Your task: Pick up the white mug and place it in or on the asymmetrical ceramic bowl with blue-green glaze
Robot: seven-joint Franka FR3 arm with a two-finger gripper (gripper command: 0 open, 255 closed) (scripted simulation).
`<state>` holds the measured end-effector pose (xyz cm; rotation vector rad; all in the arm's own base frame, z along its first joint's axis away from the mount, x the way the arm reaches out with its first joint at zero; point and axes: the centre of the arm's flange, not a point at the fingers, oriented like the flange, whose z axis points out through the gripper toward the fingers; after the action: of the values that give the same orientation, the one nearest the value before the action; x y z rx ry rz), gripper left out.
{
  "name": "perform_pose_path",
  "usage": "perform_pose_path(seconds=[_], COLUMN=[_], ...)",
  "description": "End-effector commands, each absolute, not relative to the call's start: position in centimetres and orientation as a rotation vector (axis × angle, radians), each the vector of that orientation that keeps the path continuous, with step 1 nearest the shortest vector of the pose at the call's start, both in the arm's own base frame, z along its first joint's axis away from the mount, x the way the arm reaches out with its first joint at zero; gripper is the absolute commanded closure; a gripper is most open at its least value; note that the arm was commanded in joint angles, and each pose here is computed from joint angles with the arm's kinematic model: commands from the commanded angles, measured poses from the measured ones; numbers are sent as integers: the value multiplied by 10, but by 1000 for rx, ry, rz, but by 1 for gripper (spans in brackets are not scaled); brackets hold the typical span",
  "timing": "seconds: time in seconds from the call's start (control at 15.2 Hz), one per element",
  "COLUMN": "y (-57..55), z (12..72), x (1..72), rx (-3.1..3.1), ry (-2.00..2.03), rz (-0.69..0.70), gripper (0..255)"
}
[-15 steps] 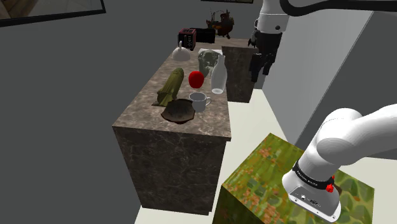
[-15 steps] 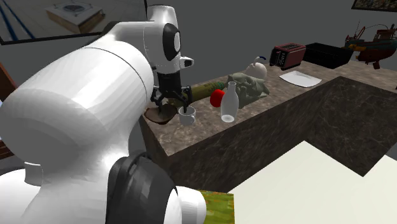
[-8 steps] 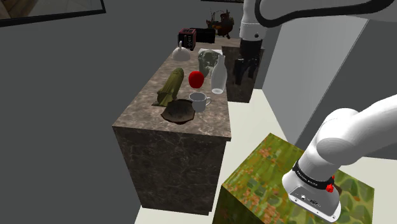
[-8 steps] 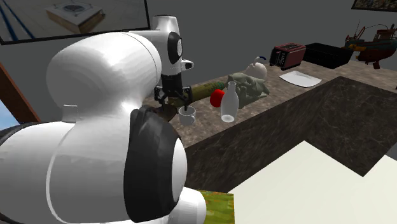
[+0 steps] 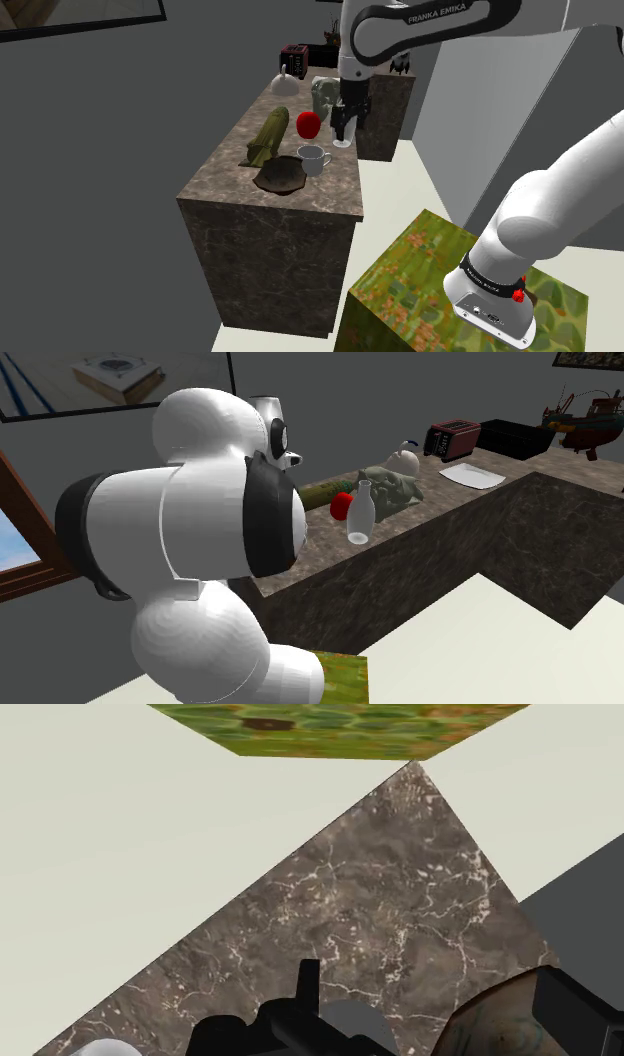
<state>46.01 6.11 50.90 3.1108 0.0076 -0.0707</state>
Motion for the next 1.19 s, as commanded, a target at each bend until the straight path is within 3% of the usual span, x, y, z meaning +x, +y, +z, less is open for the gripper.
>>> perform_pose_path(seconds=[0.0,0.86,1.12], y=[65,94,94], z=[496,413,396], x=[485,633,635], rx=[3111,3109,3109], ry=[8,9,9], rz=[-70,-74,-74], gripper=[0,0,0])
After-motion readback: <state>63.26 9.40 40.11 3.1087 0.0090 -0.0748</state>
